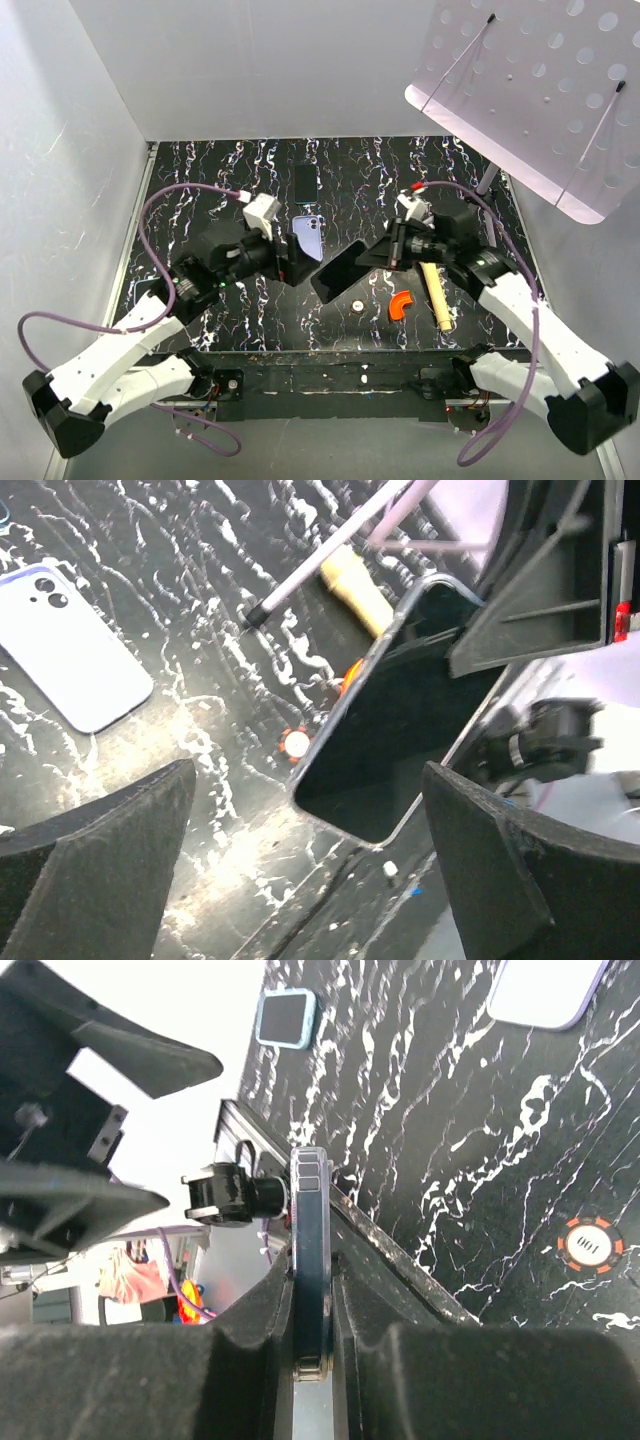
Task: Take the phone out of the phone case
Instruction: Adjust the phone, then remove the phone case from the phone.
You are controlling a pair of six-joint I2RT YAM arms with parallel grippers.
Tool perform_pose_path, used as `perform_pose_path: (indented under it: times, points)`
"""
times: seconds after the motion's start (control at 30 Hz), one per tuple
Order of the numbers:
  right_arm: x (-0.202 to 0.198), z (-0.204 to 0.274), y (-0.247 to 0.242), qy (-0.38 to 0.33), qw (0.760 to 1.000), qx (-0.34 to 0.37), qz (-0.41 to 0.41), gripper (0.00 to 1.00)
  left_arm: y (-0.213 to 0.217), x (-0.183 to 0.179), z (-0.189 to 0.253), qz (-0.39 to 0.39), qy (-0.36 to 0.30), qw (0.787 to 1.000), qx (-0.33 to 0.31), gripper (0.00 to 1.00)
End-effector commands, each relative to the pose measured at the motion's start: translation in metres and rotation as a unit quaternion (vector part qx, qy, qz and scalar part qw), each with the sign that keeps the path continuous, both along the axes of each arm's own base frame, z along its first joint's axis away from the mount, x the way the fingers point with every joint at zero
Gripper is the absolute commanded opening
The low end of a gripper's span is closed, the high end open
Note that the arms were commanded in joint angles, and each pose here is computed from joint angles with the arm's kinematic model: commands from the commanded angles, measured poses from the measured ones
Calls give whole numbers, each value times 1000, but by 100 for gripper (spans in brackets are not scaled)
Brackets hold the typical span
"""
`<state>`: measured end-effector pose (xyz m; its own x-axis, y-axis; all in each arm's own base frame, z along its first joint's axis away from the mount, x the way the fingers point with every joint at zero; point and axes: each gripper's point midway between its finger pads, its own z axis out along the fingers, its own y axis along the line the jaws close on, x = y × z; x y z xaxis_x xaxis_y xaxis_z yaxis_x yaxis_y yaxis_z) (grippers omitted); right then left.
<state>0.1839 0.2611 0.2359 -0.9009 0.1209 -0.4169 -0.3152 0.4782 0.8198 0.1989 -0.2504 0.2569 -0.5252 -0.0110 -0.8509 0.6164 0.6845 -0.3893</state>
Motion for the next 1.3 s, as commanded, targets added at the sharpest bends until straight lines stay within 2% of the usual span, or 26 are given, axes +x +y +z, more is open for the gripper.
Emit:
perform_pose_path:
  times: [0.0, 0.1, 0.3, 0.4, 0.67, 1.07, 1.2, 1.27]
  points:
    - [-11, 52, -26, -73, 995, 67, 4, 1, 1, -10, 28, -48, 40, 992, -108, 89]
    - [-17, 65, -42, -83, 993, 89, 0, 1, -2, -11, 27, -85, 62, 984, -146, 75]
    - [-24, 89, -52, -112, 986, 126, 10, 1, -25, -24, 54, -202, 103, 943, -245, 65]
    - [-25, 98, -52, -114, 983, 141, 16, 1, -29, -30, 63, -237, 102, 927, -271, 60]
    - [-20, 108, -49, -115, 978, 173, 27, 1, -30, -34, 52, -254, 110, 926, -257, 42]
    - [-16, 110, -47, -118, 976, 182, 35, 1, -35, -34, 54, -276, 128, 916, -263, 25]
    - [-22, 109, -45, -135, 971, 185, 66, 1, -35, -41, 63, -302, 117, 906, -274, 14]
    - [-26, 108, -45, -146, 968, 184, 86, 1, -34, -48, 71, -330, 105, 895, -281, 5]
